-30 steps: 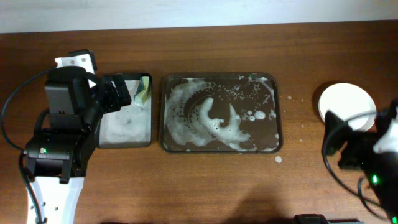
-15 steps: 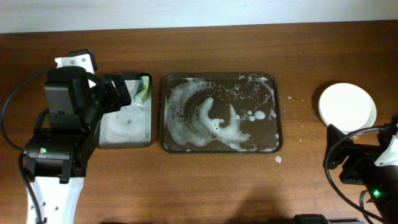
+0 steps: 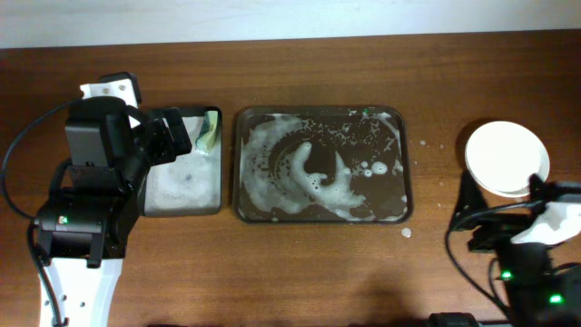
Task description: Clean dirty plates on tray and stack at the side
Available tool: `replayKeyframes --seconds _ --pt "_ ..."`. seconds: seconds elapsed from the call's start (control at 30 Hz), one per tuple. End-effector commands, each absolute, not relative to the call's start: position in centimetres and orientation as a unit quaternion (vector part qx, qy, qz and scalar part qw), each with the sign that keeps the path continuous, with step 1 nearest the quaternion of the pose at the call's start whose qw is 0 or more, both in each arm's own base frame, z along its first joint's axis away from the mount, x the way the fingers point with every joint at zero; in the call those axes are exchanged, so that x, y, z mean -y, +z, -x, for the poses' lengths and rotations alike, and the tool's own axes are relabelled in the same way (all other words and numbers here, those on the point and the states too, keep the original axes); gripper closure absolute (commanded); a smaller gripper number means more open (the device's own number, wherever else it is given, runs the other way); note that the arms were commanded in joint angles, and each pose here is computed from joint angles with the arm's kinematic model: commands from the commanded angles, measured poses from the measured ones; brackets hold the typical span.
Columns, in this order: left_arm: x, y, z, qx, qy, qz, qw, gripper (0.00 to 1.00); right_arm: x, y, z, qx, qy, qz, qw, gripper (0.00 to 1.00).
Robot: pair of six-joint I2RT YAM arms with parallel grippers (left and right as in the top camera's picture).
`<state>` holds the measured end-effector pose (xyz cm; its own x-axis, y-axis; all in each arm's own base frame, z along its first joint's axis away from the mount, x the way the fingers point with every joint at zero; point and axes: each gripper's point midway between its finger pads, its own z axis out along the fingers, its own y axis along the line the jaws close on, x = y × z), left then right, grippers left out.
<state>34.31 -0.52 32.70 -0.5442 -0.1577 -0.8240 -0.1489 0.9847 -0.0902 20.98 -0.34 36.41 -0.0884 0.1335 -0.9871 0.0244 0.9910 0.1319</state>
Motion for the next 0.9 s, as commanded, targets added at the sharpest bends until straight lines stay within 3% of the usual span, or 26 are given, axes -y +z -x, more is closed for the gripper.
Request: replayKeyframes --seconds 0.0,0.4,0.87 --pt "0.5 33.0 -34.5 -0.877 -0.007 0.088 0.472 0.01 -1.0 32.5 -21.6 -0.72 0.068 -0.024 0.69 0.02" --pt "0.5 33.0 -34.5 -0.877 -0.007 0.088 0.472 0.01 -1.3 23.1 -23.5 -0.669 0.078 -0.011 0.739 0.02" --pt "0.5 33.0 -34.5 -0.877 -0.007 0.088 0.472 0.01 -0.4 18.7 -24.6 -0.689 0.06 -0.033 0.722 0.02"
